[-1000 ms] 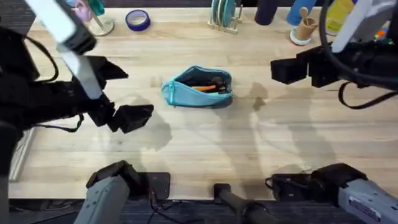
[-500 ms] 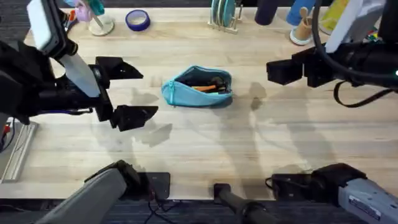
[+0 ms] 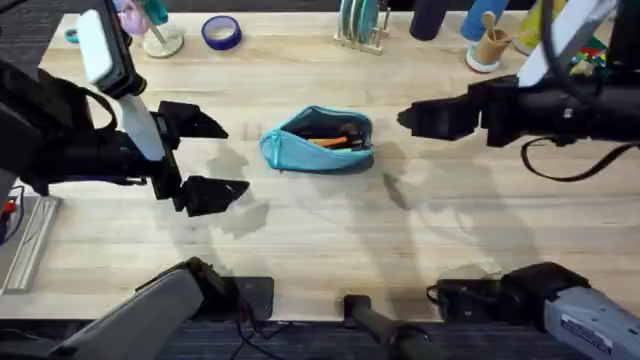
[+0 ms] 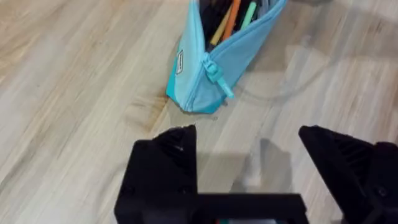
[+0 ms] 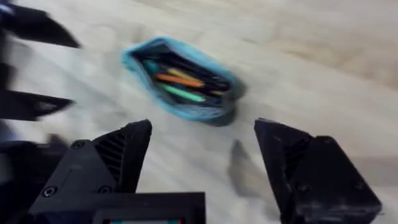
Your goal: Unzip the bag, pick up the pens from the table one at a time and place them inside, then zip the bag closed.
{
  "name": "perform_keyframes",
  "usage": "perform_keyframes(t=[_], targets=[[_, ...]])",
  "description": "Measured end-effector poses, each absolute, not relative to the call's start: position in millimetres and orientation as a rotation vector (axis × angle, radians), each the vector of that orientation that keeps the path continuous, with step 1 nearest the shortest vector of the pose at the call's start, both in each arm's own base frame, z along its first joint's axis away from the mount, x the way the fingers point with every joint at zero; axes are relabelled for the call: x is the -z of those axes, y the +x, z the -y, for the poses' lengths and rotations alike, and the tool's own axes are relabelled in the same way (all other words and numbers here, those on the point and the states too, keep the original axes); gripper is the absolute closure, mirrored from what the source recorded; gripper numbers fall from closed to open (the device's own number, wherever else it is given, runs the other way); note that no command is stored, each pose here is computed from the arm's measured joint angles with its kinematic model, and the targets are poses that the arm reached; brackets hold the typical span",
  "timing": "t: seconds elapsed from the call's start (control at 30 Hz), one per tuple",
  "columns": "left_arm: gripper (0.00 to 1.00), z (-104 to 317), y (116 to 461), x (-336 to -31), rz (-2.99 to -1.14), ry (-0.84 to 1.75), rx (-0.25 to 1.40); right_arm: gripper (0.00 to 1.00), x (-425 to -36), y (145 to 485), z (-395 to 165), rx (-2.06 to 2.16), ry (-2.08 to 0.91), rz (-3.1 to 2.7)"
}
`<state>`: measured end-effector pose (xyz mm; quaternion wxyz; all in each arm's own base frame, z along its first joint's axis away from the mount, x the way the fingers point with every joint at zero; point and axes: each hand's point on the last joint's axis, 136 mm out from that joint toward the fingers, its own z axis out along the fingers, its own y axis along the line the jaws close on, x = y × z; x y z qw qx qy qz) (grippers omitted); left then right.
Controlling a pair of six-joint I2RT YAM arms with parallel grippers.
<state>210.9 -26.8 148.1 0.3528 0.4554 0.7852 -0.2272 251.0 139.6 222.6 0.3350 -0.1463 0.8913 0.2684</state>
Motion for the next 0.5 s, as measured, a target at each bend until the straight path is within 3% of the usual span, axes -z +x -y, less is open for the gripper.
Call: perform_keyframes(t=[0.27, 0.5], targets=[[0.008, 24.3, 210.0, -145.1, -2.039, 1.205, 0.567, 0.004, -232.4, 234.7, -161.6, -1.015, -0.172, -2.389], [0.008, 24.3, 210.0, -145.1, -2.035, 1.210, 0.564, 0.004, -236.9, 220.9, -188.7, -1.077, -0.243, -2.391]])
